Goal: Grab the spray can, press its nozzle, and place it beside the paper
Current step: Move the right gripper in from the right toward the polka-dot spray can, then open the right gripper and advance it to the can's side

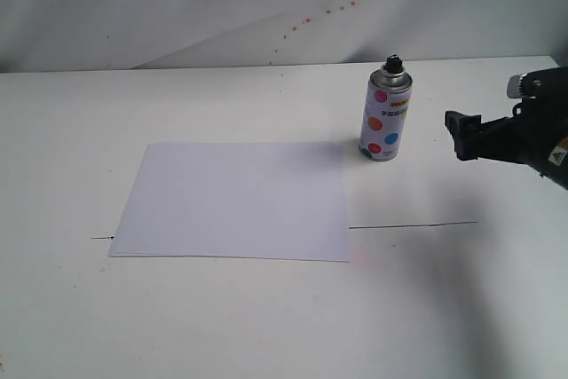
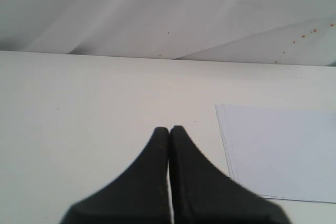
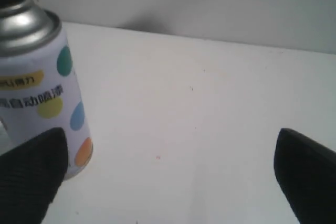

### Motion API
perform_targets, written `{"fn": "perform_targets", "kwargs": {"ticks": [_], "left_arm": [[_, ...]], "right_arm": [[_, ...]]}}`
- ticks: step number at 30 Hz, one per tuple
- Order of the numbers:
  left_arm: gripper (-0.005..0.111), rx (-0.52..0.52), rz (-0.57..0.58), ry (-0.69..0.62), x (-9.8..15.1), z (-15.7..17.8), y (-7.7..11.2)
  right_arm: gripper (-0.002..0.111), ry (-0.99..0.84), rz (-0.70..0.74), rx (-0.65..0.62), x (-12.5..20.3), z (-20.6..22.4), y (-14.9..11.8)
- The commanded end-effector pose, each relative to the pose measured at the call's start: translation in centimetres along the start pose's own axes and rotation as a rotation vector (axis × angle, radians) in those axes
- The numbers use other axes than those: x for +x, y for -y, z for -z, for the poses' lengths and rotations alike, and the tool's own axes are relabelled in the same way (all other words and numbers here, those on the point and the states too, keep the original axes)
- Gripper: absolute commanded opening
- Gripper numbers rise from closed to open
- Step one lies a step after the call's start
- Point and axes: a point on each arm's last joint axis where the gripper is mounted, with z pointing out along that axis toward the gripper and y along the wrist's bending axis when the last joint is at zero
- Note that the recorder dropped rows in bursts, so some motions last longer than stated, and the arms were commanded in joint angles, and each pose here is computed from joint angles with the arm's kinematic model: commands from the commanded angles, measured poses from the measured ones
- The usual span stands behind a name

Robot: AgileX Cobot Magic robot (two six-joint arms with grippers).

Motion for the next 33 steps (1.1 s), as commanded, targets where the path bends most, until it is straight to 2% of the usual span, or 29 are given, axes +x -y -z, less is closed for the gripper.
{"fn": "perform_targets", "kwargs": {"ticks": [1, 4, 8, 15, 21, 24, 27, 33], "left_arm": [[0.000, 0.004, 0.000, 0.010, 0.0, 0.0, 0.0], [0.000, 0.004, 0.000, 0.010, 0.0, 0.0, 0.0], [0.000, 0.004, 0.000, 0.010, 0.0, 0.0, 0.0], [0.000, 0.004, 0.000, 0.010, 0.0, 0.0, 0.0], [0.000, 0.004, 0.000, 0.010, 0.0, 0.0, 0.0], [0.000, 0.004, 0.000, 0.010, 0.0, 0.0, 0.0], [0.000, 0.004, 0.000, 0.010, 0.0, 0.0, 0.0], [0.000, 0.004, 0.000, 0.010, 0.0, 0.0, 0.0]], "right_arm": [[0.098, 0.098, 0.066, -0.058, -1.6, -0.5, -0.1], [0.098, 0.076, 0.180, -0.240, -2.5, -1.2, -1.4], [0.098, 0.055, 0.205, -0.393, -3.0, -1.3, -2.5], [0.098, 0.028, 0.232, -0.400, -2.5, -0.9, -0.8], [0.098, 0.069, 0.216, -0.298, -2.5, 0.0, 3.9], [0.098, 0.076, 0.208, -0.301, -3.1, -0.7, 6.1], [0.098, 0.068, 0.222, -0.413, -3.3, -1.7, 7.1], [0.098, -0.037, 0.249, -0.730, -2.5, -5.4, 7.9]]}}
